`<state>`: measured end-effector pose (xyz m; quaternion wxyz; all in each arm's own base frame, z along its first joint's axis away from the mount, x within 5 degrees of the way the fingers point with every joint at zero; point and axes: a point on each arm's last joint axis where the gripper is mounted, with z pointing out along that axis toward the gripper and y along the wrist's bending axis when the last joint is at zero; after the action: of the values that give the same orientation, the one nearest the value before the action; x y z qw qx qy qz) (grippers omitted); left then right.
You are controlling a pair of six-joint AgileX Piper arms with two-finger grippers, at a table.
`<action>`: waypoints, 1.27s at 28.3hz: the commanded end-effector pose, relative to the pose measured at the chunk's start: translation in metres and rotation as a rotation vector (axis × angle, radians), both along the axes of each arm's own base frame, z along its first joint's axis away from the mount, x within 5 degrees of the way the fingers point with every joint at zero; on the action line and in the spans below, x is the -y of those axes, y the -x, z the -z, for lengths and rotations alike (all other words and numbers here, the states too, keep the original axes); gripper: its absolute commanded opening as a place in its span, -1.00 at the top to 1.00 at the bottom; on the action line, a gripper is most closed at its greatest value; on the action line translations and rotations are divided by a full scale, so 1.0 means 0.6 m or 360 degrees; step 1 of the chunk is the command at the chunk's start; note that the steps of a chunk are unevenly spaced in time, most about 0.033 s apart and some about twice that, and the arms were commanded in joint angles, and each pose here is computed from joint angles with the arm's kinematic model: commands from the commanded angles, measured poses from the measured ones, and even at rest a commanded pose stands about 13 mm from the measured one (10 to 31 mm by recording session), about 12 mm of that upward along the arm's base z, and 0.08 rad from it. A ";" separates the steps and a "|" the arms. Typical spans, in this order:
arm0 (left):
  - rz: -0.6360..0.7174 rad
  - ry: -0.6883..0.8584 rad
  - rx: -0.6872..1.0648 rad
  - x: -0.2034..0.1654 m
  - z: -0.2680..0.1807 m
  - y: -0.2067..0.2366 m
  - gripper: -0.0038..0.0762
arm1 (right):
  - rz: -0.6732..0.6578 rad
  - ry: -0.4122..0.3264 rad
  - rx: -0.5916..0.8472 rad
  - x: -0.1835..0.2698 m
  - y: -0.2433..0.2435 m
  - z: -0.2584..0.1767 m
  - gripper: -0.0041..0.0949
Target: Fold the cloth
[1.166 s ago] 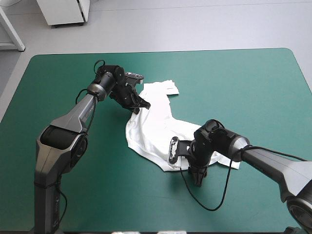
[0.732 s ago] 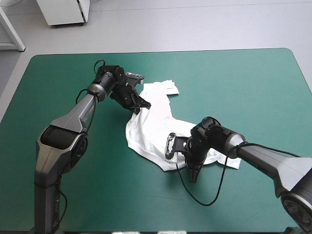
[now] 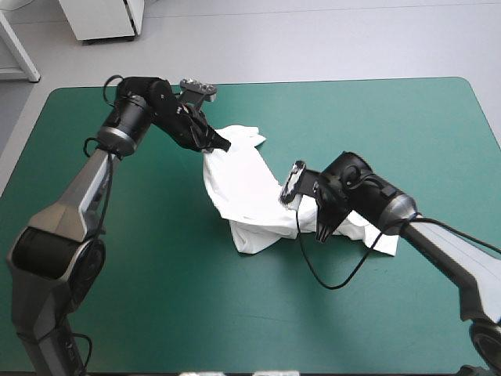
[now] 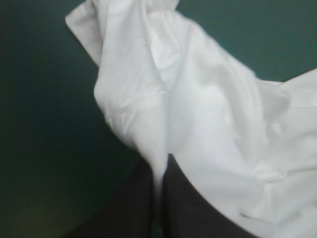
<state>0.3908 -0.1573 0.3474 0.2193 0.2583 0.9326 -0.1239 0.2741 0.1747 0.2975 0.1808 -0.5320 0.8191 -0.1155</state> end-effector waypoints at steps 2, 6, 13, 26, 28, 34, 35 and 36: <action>0.0016 0.0113 0.0359 -0.039 -0.171 0.115 0.93 | 0.0142 -0.0208 0.0405 0.044 0.029 -0.175 0.95; -0.0001 0.0222 0.0674 -0.074 -0.269 0.212 0.93 | 0.0242 -0.0461 0.0712 0.077 0.068 -0.305 0.95; -0.0044 0.0412 0.1192 -0.123 -0.381 0.342 0.93 | 0.0262 -0.0905 0.1203 0.135 0.152 -0.473 0.95; -0.0031 0.0705 0.1977 -0.193 -0.542 0.544 0.93 | -0.0030 -0.1629 0.1918 0.241 0.340 -0.632 0.95; -0.0016 0.0746 0.2031 -0.197 -0.550 0.561 0.93 | -0.0107 -0.1679 0.1986 0.251 0.364 -0.642 0.95; 0.0132 0.0905 0.2162 -0.195 -0.567 0.600 0.93 | -0.0267 -0.1861 0.2072 0.271 0.416 -0.658 0.95; 0.0148 0.0924 0.2165 -0.195 -0.568 0.604 0.93 | -0.0271 -0.1870 0.2079 0.274 0.421 -0.659 0.95; 0.0161 0.0933 0.2161 -0.194 -0.568 0.607 0.93 | -0.0271 -0.1871 0.2080 0.275 0.421 -0.659 0.95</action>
<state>0.0391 -0.0431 0.6783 0.7711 0.2589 0.5552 -0.1735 0.0367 0.0203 0.6818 0.8299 -0.2644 0.4877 0.0587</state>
